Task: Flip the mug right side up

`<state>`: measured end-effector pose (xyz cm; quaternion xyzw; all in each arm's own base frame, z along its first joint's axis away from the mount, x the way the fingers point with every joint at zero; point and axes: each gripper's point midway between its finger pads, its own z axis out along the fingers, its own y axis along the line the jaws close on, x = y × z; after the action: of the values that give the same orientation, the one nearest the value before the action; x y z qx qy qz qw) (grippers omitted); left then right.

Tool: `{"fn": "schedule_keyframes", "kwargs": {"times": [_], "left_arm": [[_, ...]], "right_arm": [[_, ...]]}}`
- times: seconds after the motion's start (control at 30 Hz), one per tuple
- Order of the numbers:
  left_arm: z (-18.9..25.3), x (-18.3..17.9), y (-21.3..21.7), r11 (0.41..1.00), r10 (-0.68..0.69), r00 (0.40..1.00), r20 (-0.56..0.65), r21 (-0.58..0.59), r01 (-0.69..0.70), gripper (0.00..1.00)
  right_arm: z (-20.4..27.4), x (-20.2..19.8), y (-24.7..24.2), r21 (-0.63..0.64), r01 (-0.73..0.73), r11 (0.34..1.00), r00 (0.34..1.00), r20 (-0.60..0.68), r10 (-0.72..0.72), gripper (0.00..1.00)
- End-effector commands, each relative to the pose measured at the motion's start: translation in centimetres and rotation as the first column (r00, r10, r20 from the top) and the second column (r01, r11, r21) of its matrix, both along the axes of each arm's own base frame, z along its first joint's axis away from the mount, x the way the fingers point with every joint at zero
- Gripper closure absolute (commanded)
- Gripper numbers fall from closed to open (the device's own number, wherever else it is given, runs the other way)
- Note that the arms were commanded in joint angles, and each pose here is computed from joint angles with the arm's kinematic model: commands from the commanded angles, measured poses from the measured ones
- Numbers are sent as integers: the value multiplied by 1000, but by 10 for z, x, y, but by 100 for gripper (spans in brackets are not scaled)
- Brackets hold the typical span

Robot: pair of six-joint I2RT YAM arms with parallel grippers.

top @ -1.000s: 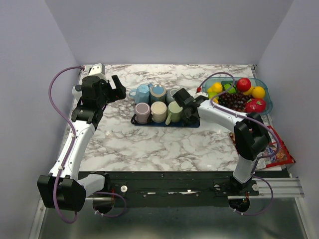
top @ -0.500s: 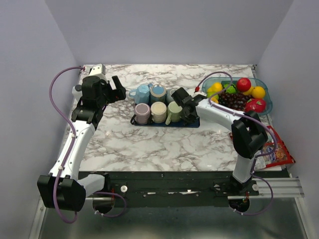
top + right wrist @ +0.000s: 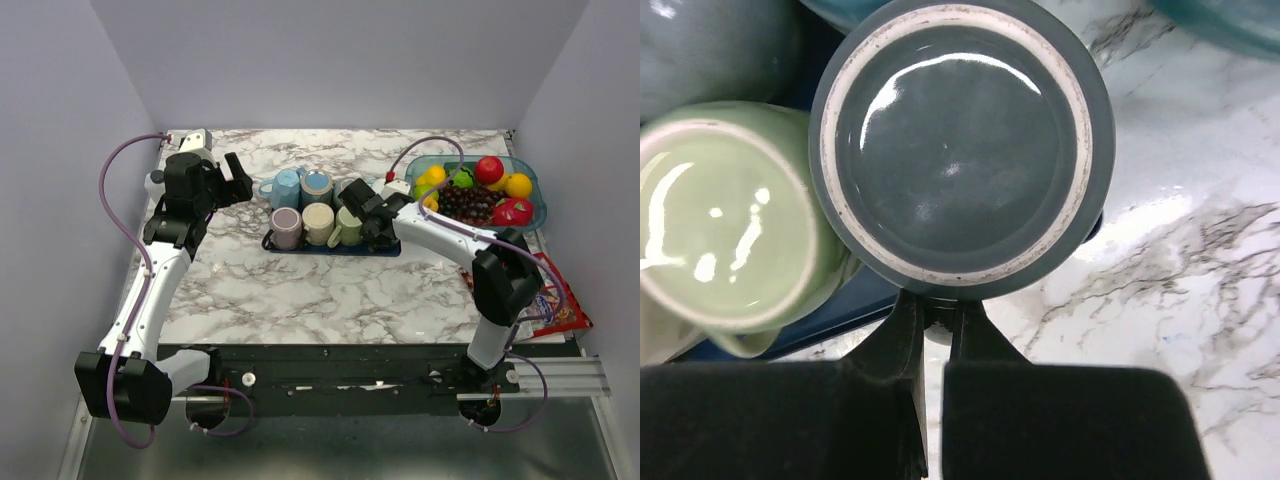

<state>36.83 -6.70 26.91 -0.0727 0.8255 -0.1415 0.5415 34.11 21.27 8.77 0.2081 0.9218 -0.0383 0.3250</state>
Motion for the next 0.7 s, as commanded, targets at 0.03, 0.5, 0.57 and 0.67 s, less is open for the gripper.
{"fn": "schedule_keyframes", "kwargs": {"times": [0.03,0.5,0.57,0.67], "left_arm": [[5,-4,-9,999,-40,999,6,-36,40,1],[40,-15,-62,931,-284,953,104,-209,300,1],[47,-16,-67,916,-293,949,116,-250,313,1],[61,-20,-78,882,-336,929,156,-292,369,1]], "right_arm": [[79,10,-16,-34,42,999,975,218,-33,99],[228,19,10,151,-200,968,847,522,94,99],[250,18,21,186,-273,944,815,566,124,99],[286,14,40,251,-382,889,755,640,144,99]]}}
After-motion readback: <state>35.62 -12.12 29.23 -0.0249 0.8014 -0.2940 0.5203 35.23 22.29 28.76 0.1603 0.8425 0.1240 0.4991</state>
